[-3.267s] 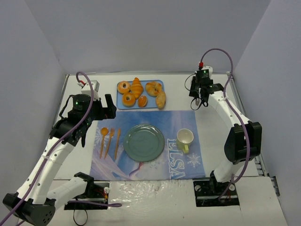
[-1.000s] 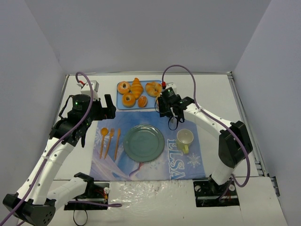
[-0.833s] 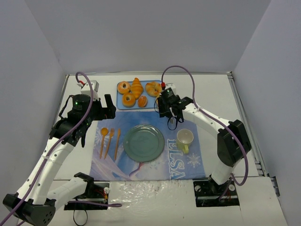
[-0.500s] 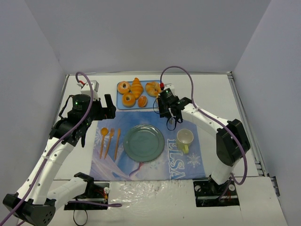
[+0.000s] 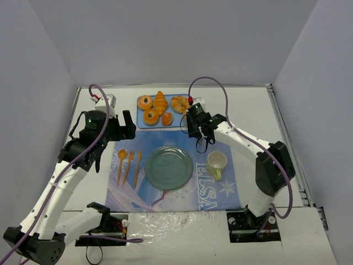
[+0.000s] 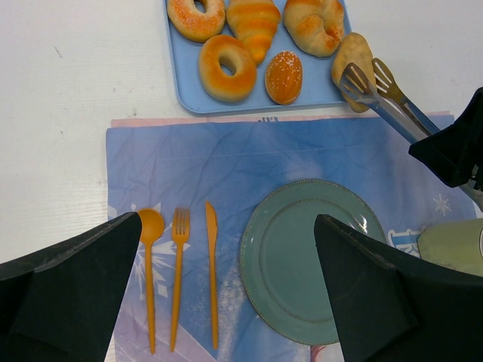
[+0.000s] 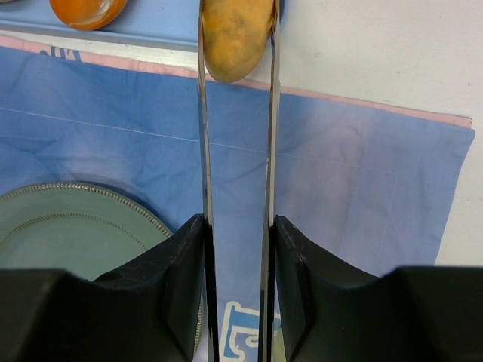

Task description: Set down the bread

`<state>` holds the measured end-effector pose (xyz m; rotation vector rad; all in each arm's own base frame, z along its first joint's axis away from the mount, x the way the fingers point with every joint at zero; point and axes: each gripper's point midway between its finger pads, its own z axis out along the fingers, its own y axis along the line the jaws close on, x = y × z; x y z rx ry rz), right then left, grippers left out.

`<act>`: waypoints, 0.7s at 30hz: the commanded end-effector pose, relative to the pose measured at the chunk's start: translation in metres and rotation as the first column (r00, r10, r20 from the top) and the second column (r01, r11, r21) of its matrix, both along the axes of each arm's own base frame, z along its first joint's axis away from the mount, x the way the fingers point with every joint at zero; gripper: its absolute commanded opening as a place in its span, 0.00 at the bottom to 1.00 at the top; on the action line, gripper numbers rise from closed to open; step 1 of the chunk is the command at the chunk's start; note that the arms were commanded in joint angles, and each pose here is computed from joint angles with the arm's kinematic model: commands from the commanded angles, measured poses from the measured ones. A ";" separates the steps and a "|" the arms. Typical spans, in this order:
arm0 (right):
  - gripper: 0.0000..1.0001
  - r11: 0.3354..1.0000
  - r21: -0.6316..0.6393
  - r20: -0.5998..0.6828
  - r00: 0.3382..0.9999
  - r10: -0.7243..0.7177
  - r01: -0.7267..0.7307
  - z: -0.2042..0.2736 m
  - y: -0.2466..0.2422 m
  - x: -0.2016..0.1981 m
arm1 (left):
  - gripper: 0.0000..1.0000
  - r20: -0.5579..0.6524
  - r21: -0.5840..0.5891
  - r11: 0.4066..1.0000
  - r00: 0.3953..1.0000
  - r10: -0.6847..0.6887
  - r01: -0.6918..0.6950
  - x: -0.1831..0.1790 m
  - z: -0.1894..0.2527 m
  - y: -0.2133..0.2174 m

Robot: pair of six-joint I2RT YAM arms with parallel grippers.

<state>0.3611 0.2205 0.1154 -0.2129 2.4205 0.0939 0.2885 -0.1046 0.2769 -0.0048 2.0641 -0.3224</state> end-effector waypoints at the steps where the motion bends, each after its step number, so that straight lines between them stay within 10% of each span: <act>1: 0.28 0.998 0.071 0.147 0.989 -0.006 -0.004 0.067 0.003 0.005 | 0.97 0.064 -0.015 1.000 0.998 0.017 -0.016 0.009 0.019 0.001; 21: 0.28 0.914 0.293 0.130 0.959 0.252 -0.280 0.106 0.028 -0.083 | 0.97 0.065 -0.011 1.000 0.998 0.021 -0.021 0.009 0.018 0.002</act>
